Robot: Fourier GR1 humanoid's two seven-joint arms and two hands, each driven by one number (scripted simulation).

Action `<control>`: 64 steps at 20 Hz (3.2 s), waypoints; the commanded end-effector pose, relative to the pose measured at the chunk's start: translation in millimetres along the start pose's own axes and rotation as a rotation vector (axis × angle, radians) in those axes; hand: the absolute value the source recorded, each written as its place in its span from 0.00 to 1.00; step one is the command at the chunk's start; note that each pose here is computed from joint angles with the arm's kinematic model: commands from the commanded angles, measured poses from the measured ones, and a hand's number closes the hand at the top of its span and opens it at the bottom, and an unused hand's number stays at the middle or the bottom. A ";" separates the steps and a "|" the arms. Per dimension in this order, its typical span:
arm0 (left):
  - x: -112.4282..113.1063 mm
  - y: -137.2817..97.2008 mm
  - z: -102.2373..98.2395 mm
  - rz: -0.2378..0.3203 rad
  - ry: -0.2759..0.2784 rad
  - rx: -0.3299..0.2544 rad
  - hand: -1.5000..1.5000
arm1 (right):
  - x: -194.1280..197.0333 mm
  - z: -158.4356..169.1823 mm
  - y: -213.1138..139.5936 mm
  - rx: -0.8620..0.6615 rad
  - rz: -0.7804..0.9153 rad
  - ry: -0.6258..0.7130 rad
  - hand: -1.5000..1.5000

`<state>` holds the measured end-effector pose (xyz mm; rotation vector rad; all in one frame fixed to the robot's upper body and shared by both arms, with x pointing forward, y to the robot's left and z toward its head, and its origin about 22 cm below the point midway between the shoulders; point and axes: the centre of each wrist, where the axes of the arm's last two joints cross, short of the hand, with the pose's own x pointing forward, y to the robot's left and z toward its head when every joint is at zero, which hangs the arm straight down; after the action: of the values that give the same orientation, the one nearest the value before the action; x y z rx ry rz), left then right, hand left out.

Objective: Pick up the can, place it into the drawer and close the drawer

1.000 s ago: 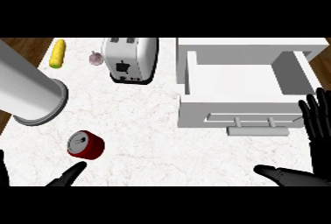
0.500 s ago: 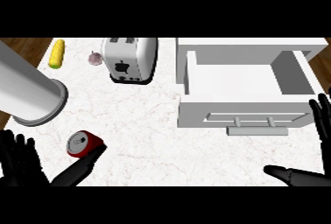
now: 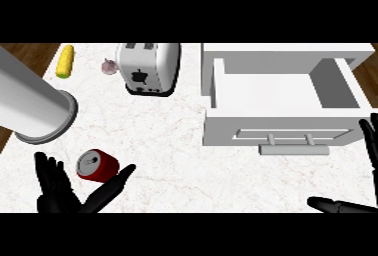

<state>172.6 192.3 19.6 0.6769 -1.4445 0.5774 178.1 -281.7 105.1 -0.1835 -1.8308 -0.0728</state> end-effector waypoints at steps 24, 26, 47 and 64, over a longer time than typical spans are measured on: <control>-132.0 34.1 -45.9 0.041 0.105 0.112 0.00 | 31.2 5.8 -15.7 -0.005 0.018 -0.007 0.00; -127.1 9.8 -28.8 0.028 0.096 0.120 0.00 | 35.1 12.6 -7.7 -0.019 0.031 -0.005 0.00; -147.7 -11.5 -86.7 0.101 0.072 -0.102 1.00 | 41.4 -6.7 -32.9 -0.017 0.021 -0.027 0.00; -107.7 -86.1 -137.3 0.164 -0.023 -0.734 1.00 | 30.6 -11.1 -29.7 -0.008 0.057 -0.052 0.00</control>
<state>302.9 238.1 -104.8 0.1047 -1.5740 0.2289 170.2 -300.5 140.2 -0.2300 -1.8698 -0.0435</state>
